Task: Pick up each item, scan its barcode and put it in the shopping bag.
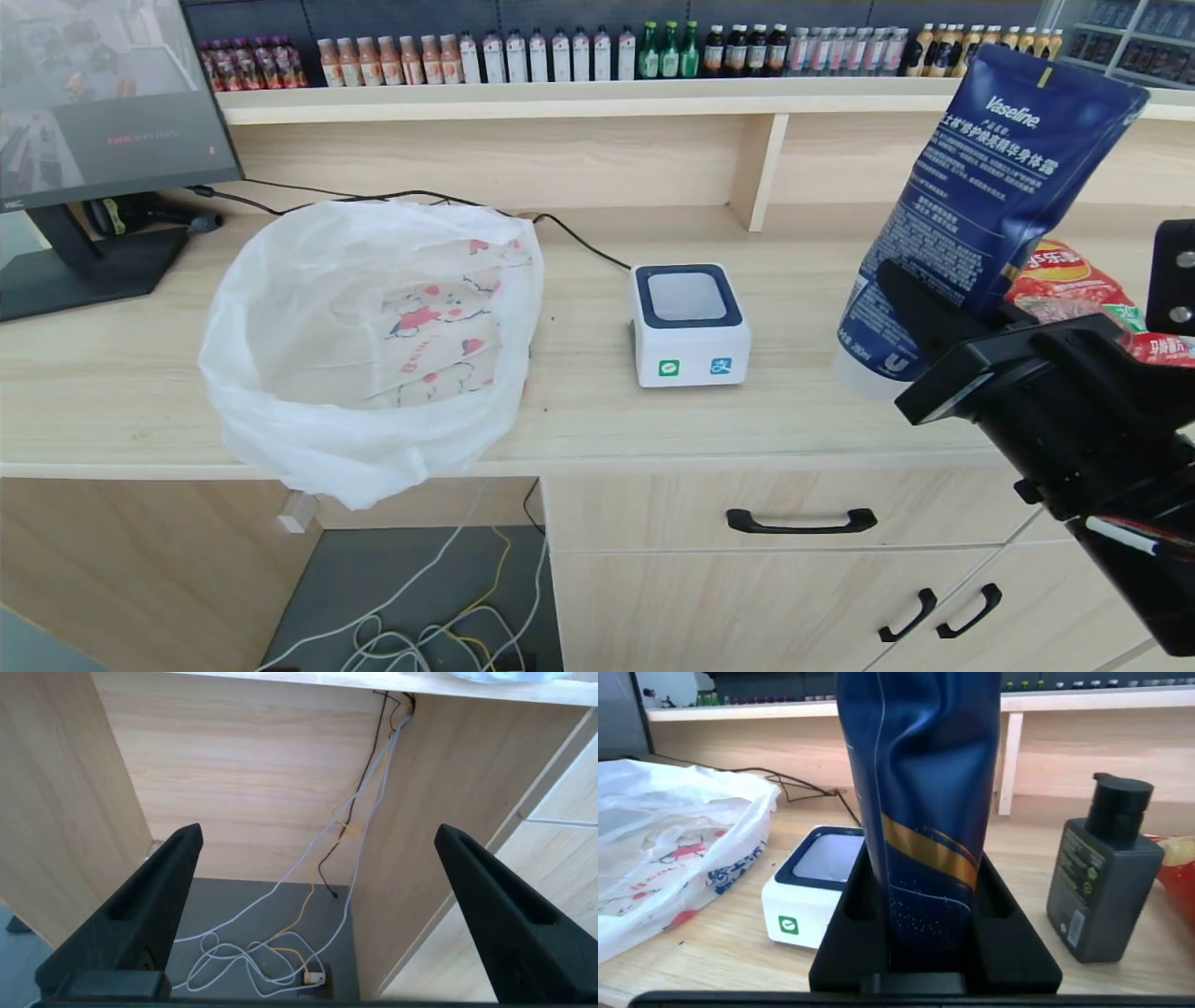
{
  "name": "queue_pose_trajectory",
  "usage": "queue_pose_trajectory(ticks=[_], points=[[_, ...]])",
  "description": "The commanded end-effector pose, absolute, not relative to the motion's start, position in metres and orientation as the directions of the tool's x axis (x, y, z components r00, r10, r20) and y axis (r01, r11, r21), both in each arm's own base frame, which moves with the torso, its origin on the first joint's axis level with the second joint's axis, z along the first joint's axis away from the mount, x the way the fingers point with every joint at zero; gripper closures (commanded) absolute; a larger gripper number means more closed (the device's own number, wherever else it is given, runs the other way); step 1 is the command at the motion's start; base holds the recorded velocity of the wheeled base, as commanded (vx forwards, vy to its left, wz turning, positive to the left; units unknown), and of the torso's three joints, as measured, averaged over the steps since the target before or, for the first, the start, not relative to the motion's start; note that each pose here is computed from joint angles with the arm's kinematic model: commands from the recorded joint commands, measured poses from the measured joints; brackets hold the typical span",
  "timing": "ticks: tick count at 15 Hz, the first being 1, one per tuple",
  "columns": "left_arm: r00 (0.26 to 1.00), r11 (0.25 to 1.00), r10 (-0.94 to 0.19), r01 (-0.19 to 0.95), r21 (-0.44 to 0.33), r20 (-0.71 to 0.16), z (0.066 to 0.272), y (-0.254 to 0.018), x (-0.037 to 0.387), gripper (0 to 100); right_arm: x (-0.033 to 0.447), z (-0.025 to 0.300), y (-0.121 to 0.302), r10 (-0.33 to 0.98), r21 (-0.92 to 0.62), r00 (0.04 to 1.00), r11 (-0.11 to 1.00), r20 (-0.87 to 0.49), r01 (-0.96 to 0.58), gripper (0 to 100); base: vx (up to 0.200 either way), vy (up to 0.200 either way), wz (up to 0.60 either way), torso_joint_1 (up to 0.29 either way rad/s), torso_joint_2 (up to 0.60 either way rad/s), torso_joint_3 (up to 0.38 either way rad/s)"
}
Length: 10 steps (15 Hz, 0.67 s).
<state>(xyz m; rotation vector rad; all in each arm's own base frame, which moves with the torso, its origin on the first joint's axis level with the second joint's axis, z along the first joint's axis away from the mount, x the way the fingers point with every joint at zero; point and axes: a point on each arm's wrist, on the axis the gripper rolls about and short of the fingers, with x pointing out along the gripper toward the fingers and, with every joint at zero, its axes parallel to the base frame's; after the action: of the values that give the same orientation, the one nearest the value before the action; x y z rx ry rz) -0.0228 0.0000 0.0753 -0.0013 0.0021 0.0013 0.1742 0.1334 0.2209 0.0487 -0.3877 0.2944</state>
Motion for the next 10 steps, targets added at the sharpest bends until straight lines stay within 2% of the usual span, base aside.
queue_pose_trajectory(ticks=[1, 3, 10], points=[[1.000, 1.000, 0.002, -0.002, -0.002, -0.002, 0.0753, 0.0000, -0.0228, 0, 0.1741, 0.2205, 0.1344, 0.279, -0.012, 0.883, 0.955, 0.378, -0.297, 100, 0.000, 0.200, 0.00, -0.007, 0.01, 0.002], [1.000, 1.000, 0.002, -0.002, -0.002, 0.000, 0.0755, 0.0000, -0.0228, 0, 0.1734, 0.2204, 0.1353, 0.312, -0.028, 0.869, 0.945, 0.383, -0.327, 100, 0.000, 0.200, 0.00, 0.002, 0.00, 0.000], [1.000, 1.000, 0.000, 0.000, 0.000, -0.002, 0.0753, 0.0001, -0.0228, 0, 0.1740, 0.2213, 0.1345, 0.308, -0.029, 0.870, 0.946, 0.386, -0.322, 100, 0.000, 0.000, 0.00, 0.000, 0.00, 0.000]])
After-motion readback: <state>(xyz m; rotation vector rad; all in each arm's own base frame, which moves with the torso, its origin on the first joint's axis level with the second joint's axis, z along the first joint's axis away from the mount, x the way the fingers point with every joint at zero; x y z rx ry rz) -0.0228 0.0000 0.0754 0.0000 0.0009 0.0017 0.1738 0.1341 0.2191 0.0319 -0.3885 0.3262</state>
